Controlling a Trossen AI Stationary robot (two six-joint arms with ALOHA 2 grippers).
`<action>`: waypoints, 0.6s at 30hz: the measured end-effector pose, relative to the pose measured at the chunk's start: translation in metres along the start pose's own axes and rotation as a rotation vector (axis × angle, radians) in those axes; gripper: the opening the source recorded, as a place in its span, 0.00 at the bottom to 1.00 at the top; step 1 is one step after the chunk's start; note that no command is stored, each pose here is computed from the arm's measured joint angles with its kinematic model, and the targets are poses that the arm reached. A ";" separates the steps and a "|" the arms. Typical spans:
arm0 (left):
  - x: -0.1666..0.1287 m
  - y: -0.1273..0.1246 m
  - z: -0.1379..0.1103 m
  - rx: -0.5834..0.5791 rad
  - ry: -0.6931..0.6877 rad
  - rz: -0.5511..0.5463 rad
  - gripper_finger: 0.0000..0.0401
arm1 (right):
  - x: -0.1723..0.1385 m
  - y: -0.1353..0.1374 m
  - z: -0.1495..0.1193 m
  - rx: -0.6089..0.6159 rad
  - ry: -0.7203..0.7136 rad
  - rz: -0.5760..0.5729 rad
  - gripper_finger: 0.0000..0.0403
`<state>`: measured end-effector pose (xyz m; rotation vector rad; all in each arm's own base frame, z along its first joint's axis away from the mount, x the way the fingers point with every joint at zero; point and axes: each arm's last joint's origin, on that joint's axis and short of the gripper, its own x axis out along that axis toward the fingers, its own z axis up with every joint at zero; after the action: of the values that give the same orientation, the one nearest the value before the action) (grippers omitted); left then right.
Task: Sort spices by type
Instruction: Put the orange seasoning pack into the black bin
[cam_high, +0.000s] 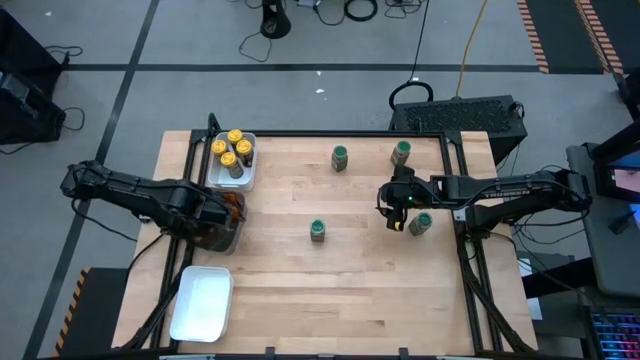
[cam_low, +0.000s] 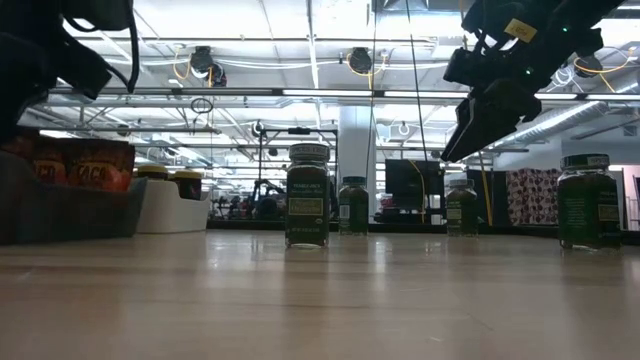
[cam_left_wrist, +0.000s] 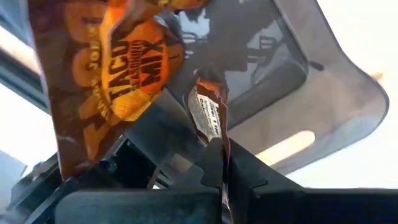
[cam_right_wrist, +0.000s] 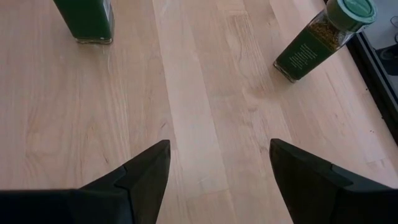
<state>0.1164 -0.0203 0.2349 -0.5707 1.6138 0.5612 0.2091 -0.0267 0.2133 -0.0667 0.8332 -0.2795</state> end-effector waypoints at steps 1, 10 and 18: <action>0.000 0.000 0.000 0.020 0.001 -0.002 0.01 | 0.000 0.000 0.000 0.000 0.000 0.000 0.64; -0.002 -0.004 0.005 0.342 -0.092 0.004 0.01 | 0.000 0.000 0.000 0.000 0.000 0.000 0.64; -0.003 -0.002 0.007 0.580 -0.136 0.083 0.01 | 0.000 0.000 0.000 -0.001 0.000 0.000 0.64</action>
<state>0.1235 -0.0172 0.2368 -0.0333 1.5780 0.1664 0.2091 -0.0267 0.2133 -0.0672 0.8332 -0.2794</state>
